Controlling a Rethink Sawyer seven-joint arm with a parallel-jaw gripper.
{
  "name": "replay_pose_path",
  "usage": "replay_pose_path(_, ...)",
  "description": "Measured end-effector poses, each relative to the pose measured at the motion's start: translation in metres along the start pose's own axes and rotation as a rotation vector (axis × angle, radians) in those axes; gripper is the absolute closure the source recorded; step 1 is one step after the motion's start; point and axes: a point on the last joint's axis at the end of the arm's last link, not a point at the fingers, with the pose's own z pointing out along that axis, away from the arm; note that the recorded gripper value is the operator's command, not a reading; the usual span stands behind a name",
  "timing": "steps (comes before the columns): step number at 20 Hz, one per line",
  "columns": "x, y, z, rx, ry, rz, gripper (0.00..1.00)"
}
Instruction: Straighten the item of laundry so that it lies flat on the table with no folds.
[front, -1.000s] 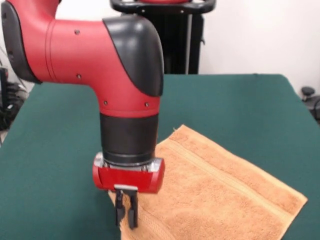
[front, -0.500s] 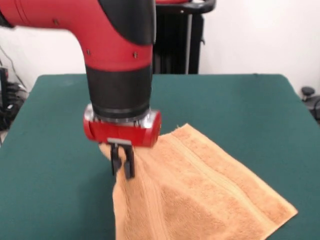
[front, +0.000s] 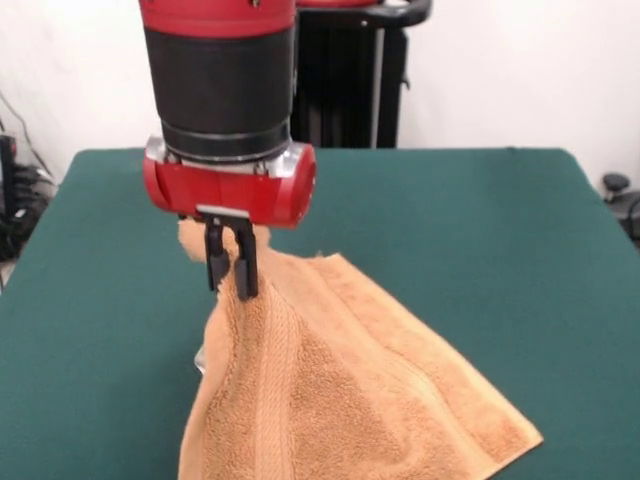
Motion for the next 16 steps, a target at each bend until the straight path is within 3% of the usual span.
replay_pose_path(7,-0.004,-0.004,-0.018,-0.002,-0.003,0.011,1.0)
replay_pose_path(12,0.002,-0.006,-0.039,0.009,0.09,0.021,1.0)
replay_pose_path(13,0.006,-0.01,-0.057,0.025,0.199,0.033,0.0)
replay_pose_path(16,0.007,-0.013,-0.067,0.035,0.243,0.038,0.0)
